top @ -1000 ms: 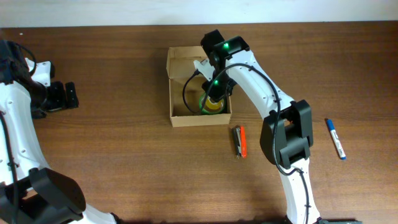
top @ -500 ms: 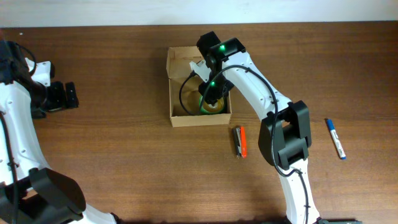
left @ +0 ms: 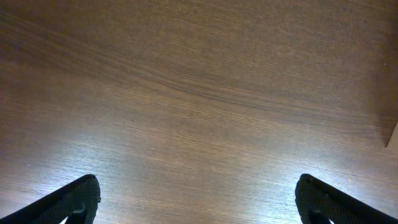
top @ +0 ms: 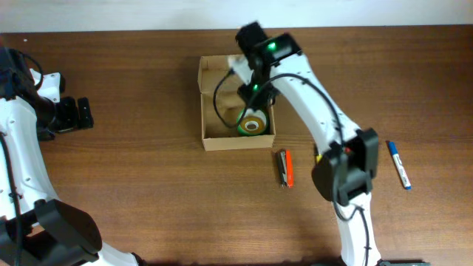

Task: Pack container
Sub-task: 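Open the right gripper and withdraw it from the box, then move the right gripper down over the blue marker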

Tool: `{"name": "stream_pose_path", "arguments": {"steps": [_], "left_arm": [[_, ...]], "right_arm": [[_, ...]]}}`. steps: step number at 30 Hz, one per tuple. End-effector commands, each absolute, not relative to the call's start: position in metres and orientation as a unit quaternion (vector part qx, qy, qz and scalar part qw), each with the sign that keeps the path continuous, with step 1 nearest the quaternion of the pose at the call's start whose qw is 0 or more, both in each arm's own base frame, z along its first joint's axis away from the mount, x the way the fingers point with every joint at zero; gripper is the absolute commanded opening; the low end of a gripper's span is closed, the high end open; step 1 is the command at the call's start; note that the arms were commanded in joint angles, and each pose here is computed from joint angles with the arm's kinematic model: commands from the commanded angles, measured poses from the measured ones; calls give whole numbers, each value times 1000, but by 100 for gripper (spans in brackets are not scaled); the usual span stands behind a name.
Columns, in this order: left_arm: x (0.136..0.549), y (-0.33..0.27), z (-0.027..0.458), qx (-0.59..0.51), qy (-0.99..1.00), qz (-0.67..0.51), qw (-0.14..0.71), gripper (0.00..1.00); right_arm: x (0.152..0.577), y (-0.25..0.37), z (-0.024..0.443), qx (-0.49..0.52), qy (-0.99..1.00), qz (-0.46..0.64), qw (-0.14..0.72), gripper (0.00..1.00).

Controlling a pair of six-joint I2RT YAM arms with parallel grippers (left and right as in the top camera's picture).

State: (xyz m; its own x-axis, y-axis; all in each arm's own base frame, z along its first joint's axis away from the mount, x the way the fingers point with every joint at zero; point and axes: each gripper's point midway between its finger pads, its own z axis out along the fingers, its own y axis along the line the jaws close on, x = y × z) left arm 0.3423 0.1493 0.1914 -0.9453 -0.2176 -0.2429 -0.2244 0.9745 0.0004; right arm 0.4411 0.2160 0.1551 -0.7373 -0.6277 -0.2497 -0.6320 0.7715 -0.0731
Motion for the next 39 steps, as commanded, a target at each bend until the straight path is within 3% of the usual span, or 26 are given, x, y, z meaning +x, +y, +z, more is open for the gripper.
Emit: {"name": "stream_pose_path", "arguments": {"steps": [1,8,14,23,31,39], "left_arm": [[343,148,195,-104,986,10,129,100],[343,148,195,-104,986,10,129,99],[343,148,195,-104,986,10,129,100],[343,148,195,-104,986,10,129,100],[343,148,195,-104,986,10,129,100],[343,148,195,-104,986,10,129,100]], "right_arm": [[446,193,237,-299,926,-33,227,56],[446,118,290,-189,942,-48,273,56],[430,24,297,-86,957,-49,273,58],[345,-89,229,-54,972,-90,212,78],[302,-139,153,-103,977,-114,149,72],[314,-167,111,-66,983,-84,152,69]]}}
